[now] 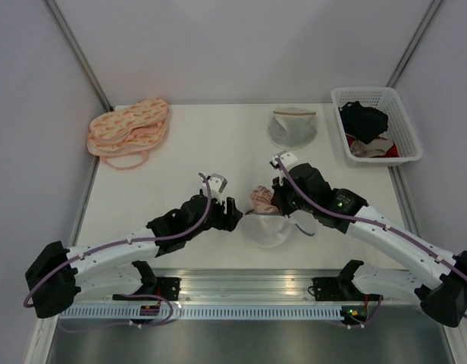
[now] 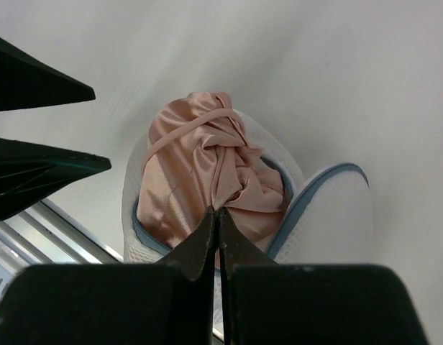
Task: Unzip the laundry bag and remove the bra
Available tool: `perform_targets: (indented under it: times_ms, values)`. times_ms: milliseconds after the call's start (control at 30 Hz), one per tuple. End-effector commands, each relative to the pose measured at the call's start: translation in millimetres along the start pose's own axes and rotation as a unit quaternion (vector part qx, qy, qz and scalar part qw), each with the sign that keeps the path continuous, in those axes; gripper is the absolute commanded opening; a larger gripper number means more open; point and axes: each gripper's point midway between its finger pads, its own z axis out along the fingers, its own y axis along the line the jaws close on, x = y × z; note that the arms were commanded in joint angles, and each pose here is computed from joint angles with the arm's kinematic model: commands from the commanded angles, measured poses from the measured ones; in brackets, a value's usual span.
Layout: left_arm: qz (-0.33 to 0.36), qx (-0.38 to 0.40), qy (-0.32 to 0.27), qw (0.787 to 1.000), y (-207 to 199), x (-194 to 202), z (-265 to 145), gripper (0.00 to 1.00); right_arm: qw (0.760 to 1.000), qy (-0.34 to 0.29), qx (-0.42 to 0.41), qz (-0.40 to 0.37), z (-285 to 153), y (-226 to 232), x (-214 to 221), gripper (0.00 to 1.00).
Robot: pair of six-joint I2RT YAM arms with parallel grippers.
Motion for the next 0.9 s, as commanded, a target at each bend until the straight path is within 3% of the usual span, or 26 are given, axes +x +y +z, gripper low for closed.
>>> perform_targets:
  times_ms: [0, 133, 267, 333, 400, 433, 567, 733, 867]
  values:
    - [0.054, -0.056, 0.02, 0.997, 27.4, 17.5, 2.6, 0.72, 0.999, -0.028, -0.032, -0.008, -7.4, 11.9, -19.0, 0.0]
    - [0.041, -0.051, 0.017, 0.998, 25.4, 19.1, 5.2, 0.72, 0.999, -0.029, -0.042, -0.007, -9.3, 15.1, -20.7, 0.0]
    - [-0.027, 0.003, -0.024, 0.999, -3.3, -10.6, -7.0, 0.74, 0.999, -0.02, -0.039, -0.008, -6.0, 13.3, -13.9, 0.0]
    - [-0.069, 0.036, -0.047, 0.996, -19.3, -28.7, -17.8, 0.82, 0.999, -0.017, -0.038, -0.006, -4.1, 12.8, -11.0, 0.0]
    - [-0.11, 0.059, -0.041, 0.991, -31.9, -32.7, -20.5, 0.99, 0.999, -0.017, -0.038, -0.003, -2.4, 13.0, -10.3, 0.0]
    - [-0.117, 0.08, -0.031, 0.989, -43.7, -36.9, -21.8, 1.0, 0.999, -0.016, -0.039, -0.003, -1.9, 13.3, -9.3, 0.0]
    - [-0.114, 0.038, 0.044, 0.992, -36.3, -7.8, -5.3, 1.0, 0.999, -0.021, -0.04, -0.001, -0.6, 13.6, -11.6, 0.0]
    - [-0.099, -0.002, 0.088, 0.991, -22.8, 18.8, 13.2, 0.98, 0.998, -0.022, -0.051, 0.001, -2.7, 17.7, -12.1, 0.01]
    - [-0.09, -0.022, 0.119, 0.989, -13.8, 42.6, 23.3, 0.89, 0.999, -0.024, -0.044, 0.001, -5.1, 13.7, -11.3, 0.0]
